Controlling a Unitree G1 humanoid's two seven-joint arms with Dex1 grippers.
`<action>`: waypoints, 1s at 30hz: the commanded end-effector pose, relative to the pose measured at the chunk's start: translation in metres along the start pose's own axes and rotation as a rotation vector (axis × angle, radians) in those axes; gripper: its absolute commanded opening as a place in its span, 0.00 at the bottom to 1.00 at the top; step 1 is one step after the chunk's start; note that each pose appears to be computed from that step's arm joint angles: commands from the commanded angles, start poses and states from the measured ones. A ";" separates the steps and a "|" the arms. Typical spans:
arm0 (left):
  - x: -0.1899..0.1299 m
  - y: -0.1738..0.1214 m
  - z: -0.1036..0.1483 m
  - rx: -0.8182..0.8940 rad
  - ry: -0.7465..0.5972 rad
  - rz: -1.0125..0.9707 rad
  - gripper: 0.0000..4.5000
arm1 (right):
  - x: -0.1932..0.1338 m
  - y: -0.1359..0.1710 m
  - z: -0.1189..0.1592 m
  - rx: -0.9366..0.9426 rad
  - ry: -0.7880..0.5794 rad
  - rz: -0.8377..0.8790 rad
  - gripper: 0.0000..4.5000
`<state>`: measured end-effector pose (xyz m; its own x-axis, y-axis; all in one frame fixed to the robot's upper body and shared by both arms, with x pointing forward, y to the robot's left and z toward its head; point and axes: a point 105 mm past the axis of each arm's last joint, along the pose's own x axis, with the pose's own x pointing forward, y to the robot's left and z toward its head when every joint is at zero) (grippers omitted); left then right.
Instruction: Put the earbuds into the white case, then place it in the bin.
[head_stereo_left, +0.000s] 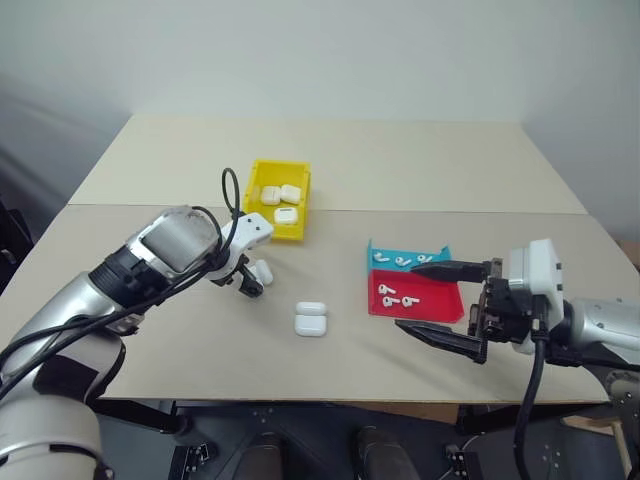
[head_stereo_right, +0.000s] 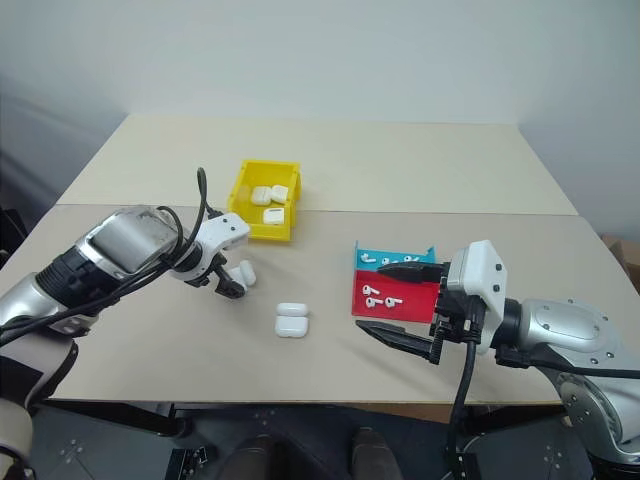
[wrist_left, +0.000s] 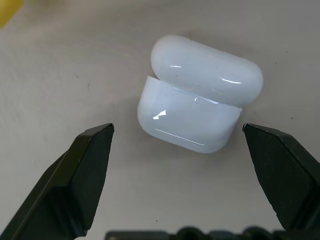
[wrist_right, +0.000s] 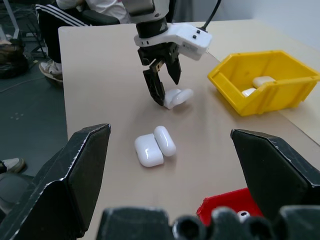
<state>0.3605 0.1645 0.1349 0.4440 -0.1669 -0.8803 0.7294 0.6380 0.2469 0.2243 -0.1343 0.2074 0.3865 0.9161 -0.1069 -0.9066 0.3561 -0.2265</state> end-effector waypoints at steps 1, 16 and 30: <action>-0.007 0.011 0.005 0.080 -0.017 0.012 1.00 | -0.001 0.003 0.009 -0.031 -0.026 0.004 1.00; 0.021 -0.005 0.008 0.214 -0.031 -0.081 1.00 | -0.015 0.005 0.019 0.003 0.032 0.015 1.00; 0.022 -0.013 0.025 0.317 -0.042 -0.117 1.00 | -0.019 0.009 0.024 0.010 0.058 -0.001 1.00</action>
<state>0.3763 0.1451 0.1246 0.3820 -0.2324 -0.8945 0.8804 0.3857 0.2758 0.2087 -0.1447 0.2222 0.3874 0.9051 -0.1755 -0.9169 0.3585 -0.1753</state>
